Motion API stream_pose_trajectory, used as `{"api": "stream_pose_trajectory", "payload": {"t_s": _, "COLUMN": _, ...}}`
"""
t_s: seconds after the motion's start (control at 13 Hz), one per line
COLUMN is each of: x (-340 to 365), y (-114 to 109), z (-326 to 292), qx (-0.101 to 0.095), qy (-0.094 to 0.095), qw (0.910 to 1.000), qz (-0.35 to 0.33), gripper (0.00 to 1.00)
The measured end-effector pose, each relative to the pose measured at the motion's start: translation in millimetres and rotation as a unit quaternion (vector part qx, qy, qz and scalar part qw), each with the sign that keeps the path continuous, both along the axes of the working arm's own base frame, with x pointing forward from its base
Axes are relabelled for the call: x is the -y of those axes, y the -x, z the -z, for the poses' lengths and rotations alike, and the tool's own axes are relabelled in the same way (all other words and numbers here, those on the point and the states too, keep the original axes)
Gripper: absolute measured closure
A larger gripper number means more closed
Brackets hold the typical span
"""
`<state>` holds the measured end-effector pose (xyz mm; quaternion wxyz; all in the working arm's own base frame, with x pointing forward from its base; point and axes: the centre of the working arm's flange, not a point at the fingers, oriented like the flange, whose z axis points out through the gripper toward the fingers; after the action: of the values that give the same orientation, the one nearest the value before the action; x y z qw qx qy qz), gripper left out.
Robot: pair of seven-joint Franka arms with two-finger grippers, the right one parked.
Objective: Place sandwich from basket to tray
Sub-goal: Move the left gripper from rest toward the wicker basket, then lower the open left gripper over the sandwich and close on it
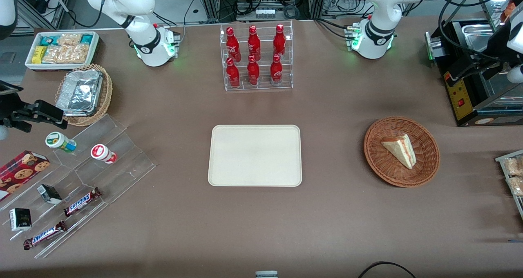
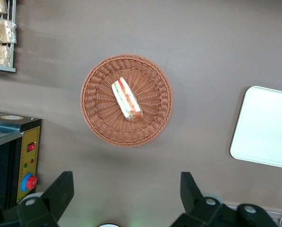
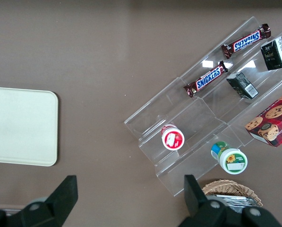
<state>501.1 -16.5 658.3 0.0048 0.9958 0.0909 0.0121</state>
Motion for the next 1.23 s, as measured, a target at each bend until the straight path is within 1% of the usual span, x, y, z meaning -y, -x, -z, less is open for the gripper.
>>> {"api": "stream_pose_trajectory", "payload": {"t_s": 0.23, "x": -8, "y": -4, "z": 6, "qx": -0.006, "qy": 0.001, "qw": 1.0000, "qz": -0.007, "gripper": 0.00}}
{"api": "stream_pose_trajectory", "payload": {"t_s": 0.31, "x": -16, "y": -7, "z": 11, "qx": -0.011, "qy": 0.001, "qw": 0.9998, "qz": -0.014, "gripper": 0.00}}
{"api": "stream_pose_trajectory", "payload": {"t_s": 0.38, "x": -23, "y": -11, "z": 19, "qx": -0.020, "qy": 0.002, "qw": 0.9996, "qz": -0.020, "gripper": 0.00}}
{"api": "stream_pose_trajectory", "payload": {"t_s": 0.62, "x": -46, "y": -28, "z": 74, "qx": -0.064, "qy": 0.004, "qw": 0.9971, "qz": -0.041, "gripper": 0.00}}
{"api": "stream_pose_trajectory", "payload": {"t_s": 0.77, "x": -65, "y": -32, "z": 120, "qx": -0.083, "qy": 0.006, "qw": 0.9945, "qz": -0.063, "gripper": 0.00}}
{"api": "stream_pose_trajectory", "payload": {"t_s": 0.85, "x": -73, "y": -33, "z": 136, "qx": -0.089, "qy": 0.007, "qw": 0.9930, "qz": -0.077, "gripper": 0.00}}
{"api": "stream_pose_trajectory", "payload": {"t_s": 0.92, "x": -78, "y": -33, "z": 148, "qx": -0.090, "qy": 0.006, "qw": 0.9915, "qz": -0.094, "gripper": 0.00}}
{"api": "stream_pose_trajectory", "payload": {"t_s": 1.0, "x": -81, "y": -33, "z": 161, "qx": -0.085, "qy": 0.005, "qw": 0.9897, "qz": -0.115, "gripper": 0.00}}
{"api": "stream_pose_trajectory", "payload": {"t_s": 1.23, "x": -79, "y": -33, "z": 214, "qx": -0.055, "qy": 0.002, "qw": 0.9816, "qz": -0.183, "gripper": 0.00}}
